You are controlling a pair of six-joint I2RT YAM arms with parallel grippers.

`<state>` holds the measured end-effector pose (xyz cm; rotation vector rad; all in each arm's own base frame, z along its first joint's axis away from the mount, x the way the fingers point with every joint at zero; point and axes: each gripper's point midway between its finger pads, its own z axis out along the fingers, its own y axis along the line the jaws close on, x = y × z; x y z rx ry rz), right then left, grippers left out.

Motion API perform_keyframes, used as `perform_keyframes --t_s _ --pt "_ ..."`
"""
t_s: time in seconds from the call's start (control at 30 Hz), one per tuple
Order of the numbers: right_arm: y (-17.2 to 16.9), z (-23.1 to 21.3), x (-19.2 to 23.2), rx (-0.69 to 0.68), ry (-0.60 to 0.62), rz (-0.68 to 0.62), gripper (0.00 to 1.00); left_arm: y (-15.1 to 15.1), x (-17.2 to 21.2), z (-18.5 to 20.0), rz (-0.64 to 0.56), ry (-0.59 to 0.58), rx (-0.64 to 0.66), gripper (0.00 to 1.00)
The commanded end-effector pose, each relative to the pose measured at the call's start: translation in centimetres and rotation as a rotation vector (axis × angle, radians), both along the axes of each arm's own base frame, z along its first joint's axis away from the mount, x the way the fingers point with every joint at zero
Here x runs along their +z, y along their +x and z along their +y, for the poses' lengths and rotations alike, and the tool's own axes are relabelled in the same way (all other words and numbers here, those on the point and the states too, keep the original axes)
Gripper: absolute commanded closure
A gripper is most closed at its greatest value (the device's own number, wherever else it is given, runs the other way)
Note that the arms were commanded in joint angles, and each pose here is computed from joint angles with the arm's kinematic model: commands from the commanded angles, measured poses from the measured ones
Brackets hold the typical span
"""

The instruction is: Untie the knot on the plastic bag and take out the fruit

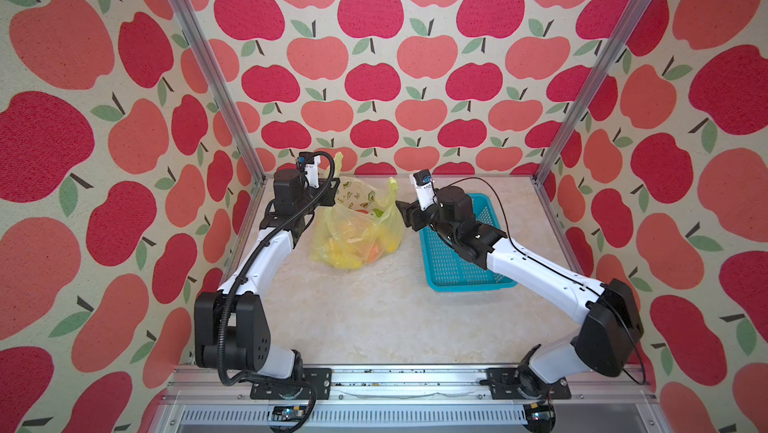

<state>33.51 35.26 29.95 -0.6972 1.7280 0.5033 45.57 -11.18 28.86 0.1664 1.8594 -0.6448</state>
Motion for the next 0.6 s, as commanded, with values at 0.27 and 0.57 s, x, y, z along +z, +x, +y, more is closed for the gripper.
perform_keyframes --t_s 0.27,0.57 --pt "3.6 2.6 0.4 -0.101 -0.028 -0.056 0.16 -3.8 1.2 -2.4 -0.064 -0.019 -0.086 0.86" --pt "4.6 2.0 0.6 -0.148 -0.018 -0.020 0.76 -4.9 2.0 -1.3 -0.102 0.011 -0.046 0.83"
